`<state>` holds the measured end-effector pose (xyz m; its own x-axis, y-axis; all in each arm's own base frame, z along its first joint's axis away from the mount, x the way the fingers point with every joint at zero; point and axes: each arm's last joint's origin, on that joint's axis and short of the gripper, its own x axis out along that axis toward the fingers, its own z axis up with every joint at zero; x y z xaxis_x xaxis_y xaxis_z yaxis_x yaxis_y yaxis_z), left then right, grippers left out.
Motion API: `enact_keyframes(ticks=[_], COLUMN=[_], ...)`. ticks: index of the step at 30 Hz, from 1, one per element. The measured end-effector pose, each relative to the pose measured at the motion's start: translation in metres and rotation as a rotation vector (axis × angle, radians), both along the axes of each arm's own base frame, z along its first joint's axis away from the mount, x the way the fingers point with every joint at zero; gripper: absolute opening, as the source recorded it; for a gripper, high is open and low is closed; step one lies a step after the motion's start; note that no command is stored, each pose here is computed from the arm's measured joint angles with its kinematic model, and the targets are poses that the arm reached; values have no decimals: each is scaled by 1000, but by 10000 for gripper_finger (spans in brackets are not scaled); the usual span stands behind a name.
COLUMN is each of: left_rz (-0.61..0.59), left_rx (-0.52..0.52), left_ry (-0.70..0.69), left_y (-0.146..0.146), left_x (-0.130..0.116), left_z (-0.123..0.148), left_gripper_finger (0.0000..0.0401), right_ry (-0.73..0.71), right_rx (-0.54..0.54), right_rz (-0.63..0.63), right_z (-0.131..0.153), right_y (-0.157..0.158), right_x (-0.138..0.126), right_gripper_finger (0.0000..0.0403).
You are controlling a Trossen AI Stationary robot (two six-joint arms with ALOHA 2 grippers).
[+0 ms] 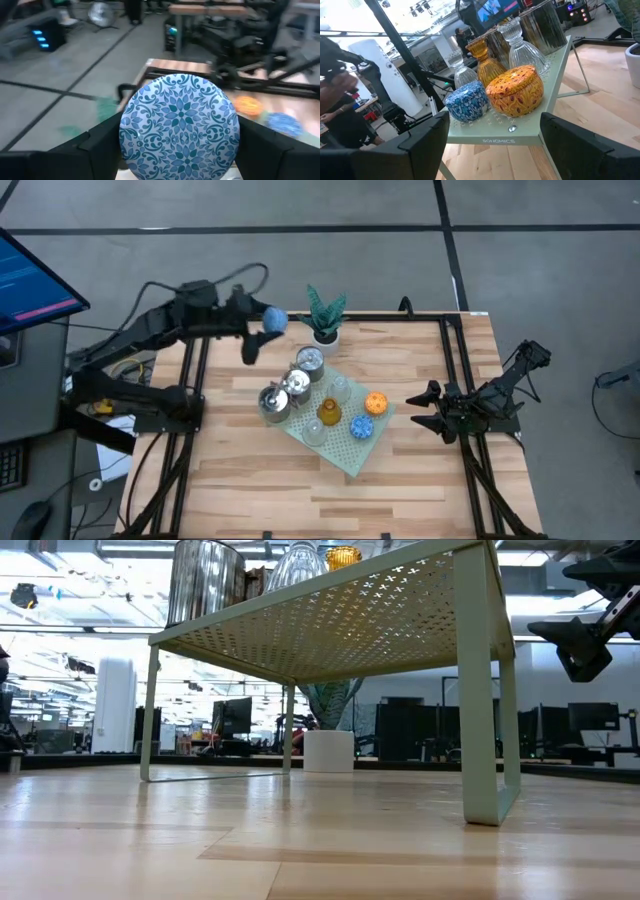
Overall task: Pick & Place candle stick holders
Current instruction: Put the light blue scented candle on the shelf
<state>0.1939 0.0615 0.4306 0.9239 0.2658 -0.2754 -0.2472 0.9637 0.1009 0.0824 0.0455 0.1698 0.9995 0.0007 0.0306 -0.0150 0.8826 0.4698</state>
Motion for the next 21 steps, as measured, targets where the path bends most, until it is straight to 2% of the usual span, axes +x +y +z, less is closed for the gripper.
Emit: enact_keyframes(ticks=[7, 11, 17, 21], left_rz=[-174, -233, -259, -328], left_rx=[20, 33, 74, 99], left_ry=[-16, -6, 20, 45], left_y=[-41, -68, -109, -137], left_x=[48, 71, 94, 106], left_z=[12, 14, 10, 2], left_gripper_finger=[305, 305, 306, 306], right_ry=[0, 0, 0, 0], right_rx=[0, 0, 0, 0], right_rz=[0, 0, 0, 0], right_z=[0, 0, 0, 0], right_y=[0, 0, 0, 0], right_x=[0, 0, 0, 0], right_gripper_finger=[302, 302, 302, 302])
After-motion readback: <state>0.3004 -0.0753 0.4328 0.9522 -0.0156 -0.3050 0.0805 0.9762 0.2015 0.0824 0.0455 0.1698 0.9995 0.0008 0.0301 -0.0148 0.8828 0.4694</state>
